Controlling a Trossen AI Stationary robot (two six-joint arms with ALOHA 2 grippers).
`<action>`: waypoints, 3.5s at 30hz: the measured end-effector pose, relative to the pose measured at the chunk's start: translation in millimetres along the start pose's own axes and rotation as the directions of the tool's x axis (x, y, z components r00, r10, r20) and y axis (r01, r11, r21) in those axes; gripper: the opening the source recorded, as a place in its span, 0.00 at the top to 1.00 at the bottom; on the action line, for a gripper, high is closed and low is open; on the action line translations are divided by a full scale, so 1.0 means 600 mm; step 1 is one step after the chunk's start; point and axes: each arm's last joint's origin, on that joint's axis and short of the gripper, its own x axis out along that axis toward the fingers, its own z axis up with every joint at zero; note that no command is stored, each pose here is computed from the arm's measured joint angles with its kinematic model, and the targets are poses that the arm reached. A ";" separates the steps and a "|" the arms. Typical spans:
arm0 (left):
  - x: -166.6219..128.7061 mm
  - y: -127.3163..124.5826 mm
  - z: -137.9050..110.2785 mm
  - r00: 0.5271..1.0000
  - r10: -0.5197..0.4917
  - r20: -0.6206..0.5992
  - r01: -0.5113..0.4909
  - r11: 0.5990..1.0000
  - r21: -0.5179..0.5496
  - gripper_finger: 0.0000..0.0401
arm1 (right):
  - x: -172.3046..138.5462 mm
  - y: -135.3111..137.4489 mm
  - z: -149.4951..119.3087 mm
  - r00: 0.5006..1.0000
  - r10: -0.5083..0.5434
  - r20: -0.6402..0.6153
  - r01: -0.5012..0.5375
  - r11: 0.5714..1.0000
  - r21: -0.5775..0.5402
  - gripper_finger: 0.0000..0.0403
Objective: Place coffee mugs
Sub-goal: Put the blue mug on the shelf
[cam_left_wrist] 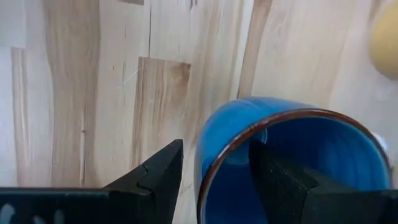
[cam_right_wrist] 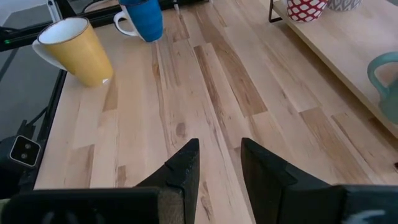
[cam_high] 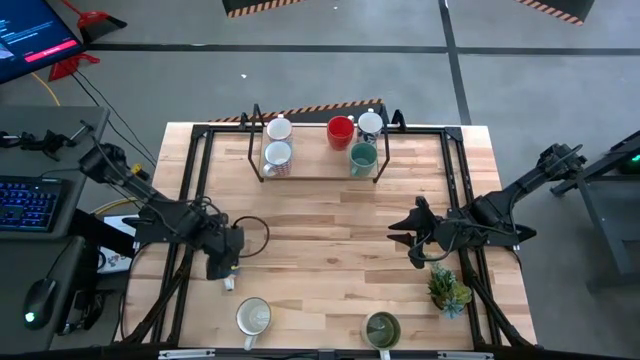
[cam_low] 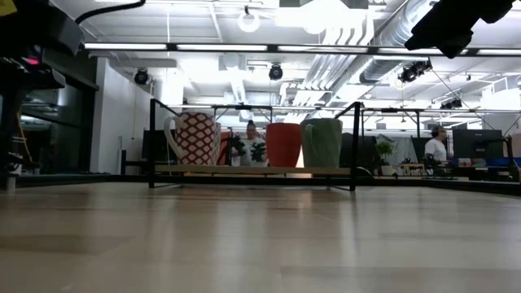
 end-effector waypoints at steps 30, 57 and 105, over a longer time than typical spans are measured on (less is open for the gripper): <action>0.034 -0.012 0.007 0.992 0.018 -0.128 -0.018 1.000 0.006 0.97 | 0.000 0.000 -0.001 1.000 -0.002 -0.003 0.002 1.000 -0.029 0.76; -0.083 0.040 0.140 0.909 0.270 0.319 -0.315 0.944 0.097 0.99 | 0.000 -0.003 -0.002 1.000 -0.027 -0.003 0.026 0.998 -0.056 0.76; -0.094 0.428 0.450 0.986 0.146 0.075 -0.157 0.971 0.182 0.99 | 0.000 -0.003 -0.003 1.000 -0.027 -0.008 0.027 0.997 -0.074 0.76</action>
